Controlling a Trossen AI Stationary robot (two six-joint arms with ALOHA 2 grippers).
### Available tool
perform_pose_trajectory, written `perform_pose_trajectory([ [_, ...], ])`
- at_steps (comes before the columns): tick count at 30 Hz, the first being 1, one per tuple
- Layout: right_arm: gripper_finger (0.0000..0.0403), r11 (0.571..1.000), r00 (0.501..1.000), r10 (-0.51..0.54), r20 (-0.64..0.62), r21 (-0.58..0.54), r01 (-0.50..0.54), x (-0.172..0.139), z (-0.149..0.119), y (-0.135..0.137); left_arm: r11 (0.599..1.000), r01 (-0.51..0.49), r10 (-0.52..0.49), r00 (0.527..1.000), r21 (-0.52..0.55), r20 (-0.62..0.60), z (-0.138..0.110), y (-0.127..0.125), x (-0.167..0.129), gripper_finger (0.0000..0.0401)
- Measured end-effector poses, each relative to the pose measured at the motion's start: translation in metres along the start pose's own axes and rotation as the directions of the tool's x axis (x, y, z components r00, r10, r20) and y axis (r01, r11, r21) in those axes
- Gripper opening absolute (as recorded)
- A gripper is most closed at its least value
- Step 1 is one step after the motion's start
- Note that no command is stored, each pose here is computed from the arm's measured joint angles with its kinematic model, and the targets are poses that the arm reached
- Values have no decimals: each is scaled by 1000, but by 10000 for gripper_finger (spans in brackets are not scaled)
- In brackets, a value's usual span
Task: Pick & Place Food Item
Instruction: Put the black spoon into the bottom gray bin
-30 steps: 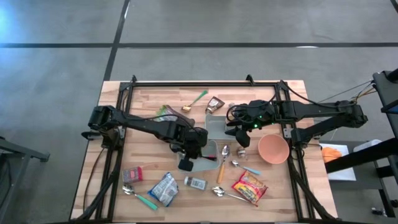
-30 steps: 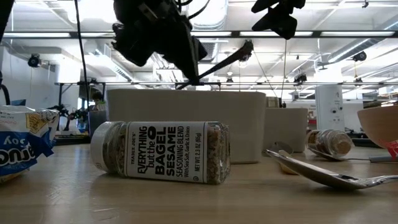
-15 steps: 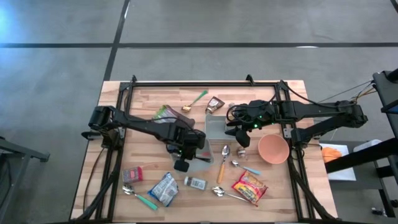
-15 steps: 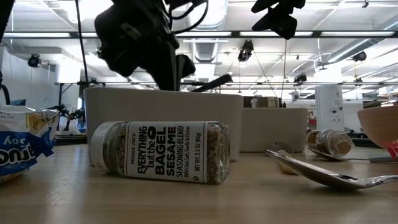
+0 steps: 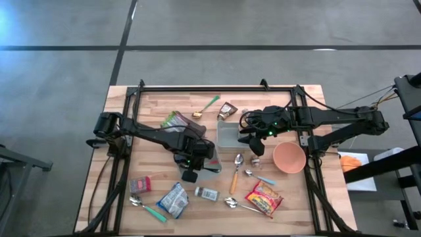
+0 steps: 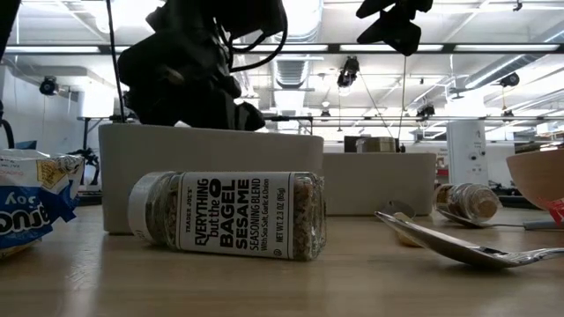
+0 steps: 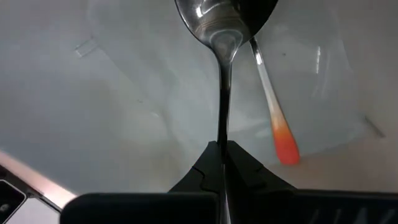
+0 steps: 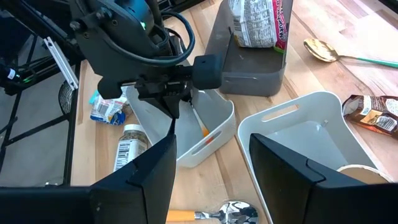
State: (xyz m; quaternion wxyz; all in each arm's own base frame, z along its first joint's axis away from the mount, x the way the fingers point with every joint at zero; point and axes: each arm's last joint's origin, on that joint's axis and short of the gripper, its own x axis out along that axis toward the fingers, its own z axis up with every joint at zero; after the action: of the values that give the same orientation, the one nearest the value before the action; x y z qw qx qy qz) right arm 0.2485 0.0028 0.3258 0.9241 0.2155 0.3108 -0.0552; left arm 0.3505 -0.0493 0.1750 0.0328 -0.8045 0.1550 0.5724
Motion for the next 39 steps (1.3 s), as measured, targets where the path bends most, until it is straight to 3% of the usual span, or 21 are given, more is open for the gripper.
perform_pose_trajectory([
  [30, 200, 1000, 1000, 0, 0, 0, 0, 0, 0, 0, 999, -35, 36, 998, -14, 44, 12, 2, 8, 1],
  [39, 200, 1000, 1000, 0, 0, 0, 0, 0, 0, 0, 998, -37, 36, 999, 48, 37, 11, 2, 8, 1],
])
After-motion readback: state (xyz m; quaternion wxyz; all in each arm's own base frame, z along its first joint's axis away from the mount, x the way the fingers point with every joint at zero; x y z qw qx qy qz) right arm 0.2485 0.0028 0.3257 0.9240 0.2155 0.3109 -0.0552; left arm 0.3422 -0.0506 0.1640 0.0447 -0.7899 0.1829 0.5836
